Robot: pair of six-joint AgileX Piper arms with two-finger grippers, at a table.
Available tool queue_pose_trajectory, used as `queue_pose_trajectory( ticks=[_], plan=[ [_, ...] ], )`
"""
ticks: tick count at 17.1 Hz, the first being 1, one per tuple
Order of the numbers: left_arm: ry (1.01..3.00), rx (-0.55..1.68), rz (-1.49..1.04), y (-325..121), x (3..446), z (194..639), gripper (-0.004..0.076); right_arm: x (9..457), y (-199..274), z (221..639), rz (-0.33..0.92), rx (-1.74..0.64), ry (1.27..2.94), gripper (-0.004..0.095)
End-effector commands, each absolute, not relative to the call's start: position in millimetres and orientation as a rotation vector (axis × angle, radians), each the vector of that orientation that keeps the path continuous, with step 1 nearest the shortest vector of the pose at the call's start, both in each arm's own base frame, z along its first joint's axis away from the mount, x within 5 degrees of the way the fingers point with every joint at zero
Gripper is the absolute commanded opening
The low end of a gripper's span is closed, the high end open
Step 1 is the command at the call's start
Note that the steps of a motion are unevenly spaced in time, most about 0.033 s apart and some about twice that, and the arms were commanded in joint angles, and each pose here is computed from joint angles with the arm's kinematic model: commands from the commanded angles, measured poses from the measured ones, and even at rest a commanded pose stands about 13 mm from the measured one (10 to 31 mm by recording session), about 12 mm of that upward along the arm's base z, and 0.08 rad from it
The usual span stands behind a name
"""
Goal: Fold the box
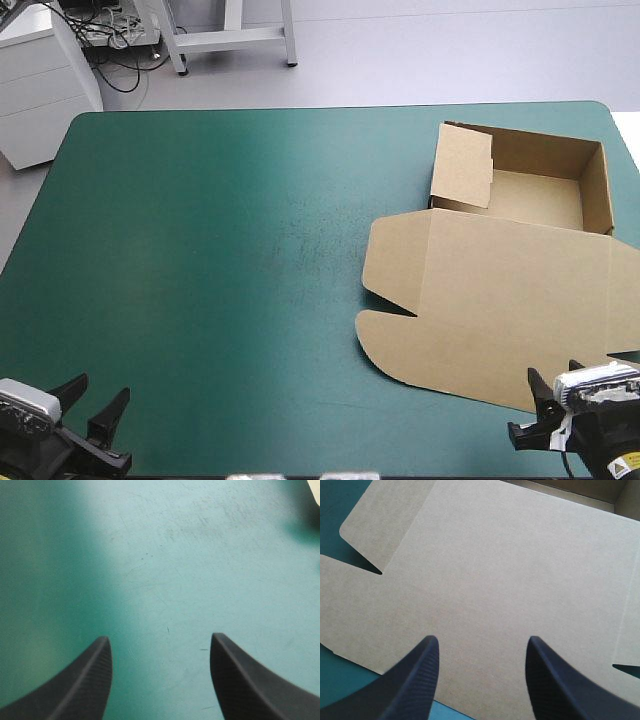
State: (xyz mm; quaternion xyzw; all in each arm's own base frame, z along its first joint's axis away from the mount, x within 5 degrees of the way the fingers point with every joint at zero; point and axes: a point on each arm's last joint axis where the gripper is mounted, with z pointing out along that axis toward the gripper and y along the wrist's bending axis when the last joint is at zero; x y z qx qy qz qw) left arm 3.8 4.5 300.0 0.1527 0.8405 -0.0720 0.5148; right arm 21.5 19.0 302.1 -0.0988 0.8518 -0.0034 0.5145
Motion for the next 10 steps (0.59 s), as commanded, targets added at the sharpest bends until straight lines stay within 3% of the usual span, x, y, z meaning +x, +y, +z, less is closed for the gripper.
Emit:
queue_pose_trajectory(
  ticks=[1,3,10],
  plan=[
    [1.951,0.354,-0.209,0.1,11.2,302.8,0.0410,22.2,19.4,305.4,-0.014,-0.229,1.976,0.0481],
    [1.975,0.359,-0.211,-1.9,15.0,293.5,0.0410,24.1,18.9,294.3,-0.008,-0.225,1.996,0.0475],
    [1.971,0.363,-0.219,-3.2,16.3,291.5,0.0397,24.5,18.7,293.9,-0.012,-0.223,1.994,0.0292]
  ],
)
